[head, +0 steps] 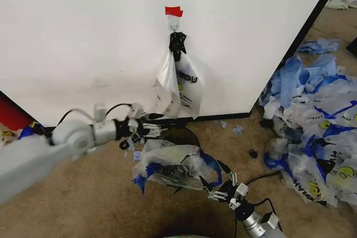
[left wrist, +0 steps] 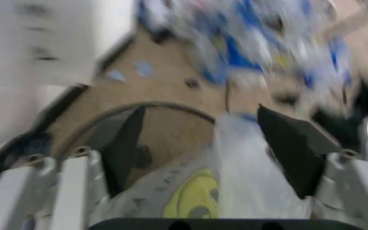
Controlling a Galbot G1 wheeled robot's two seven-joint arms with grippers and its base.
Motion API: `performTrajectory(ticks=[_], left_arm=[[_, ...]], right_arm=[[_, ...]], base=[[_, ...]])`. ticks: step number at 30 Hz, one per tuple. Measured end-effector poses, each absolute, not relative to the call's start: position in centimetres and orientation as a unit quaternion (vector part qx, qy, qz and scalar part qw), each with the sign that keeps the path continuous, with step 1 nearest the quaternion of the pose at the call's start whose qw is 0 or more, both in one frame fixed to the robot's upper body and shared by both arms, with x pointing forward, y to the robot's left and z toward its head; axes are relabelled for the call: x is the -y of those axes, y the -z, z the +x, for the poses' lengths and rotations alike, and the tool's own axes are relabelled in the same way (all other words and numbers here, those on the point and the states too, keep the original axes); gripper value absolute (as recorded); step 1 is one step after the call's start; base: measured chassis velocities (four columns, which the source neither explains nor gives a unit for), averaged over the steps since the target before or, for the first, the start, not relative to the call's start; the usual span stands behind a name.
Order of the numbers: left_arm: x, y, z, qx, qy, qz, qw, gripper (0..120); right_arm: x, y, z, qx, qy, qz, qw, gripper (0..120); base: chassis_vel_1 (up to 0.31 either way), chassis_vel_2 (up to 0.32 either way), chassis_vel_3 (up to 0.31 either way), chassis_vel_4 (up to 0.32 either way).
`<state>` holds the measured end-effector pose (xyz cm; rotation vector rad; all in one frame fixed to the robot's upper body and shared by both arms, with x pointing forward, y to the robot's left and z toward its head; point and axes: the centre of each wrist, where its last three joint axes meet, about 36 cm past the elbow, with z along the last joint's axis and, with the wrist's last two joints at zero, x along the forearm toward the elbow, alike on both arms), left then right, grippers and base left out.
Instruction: Pick up the garbage bag from the wall and place it over the trash bin.
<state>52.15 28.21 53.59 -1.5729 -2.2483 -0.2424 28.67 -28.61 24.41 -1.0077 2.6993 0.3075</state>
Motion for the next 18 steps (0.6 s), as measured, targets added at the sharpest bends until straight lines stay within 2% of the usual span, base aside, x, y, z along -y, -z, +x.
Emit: performTrajectory(ticks=[6,11,18], left_arm=[[-25.4,-53.4,55.7,0.765,0.165,-0.586,0.208,60],[-20.5,-55.2,59.9,0.718,0.238,-0.624,0.200,60],[-21.1,-56.7,61.5,0.703,0.281,-0.621,0.201,59]], right_arm=[[30.0,-24.8,28.3,-0.930,-0.096,-0.333,0.121,100],[31.7,-25.2,25.5,-0.944,-0.089,-0.294,0.121,100],[32.0,-25.5,25.1,-0.947,-0.086,-0.288,0.118,100]], base=[[0.000,0.000,0.000,0.000],[0.000,0.000,0.000,0.000],[0.000,0.000,0.000,0.000]])
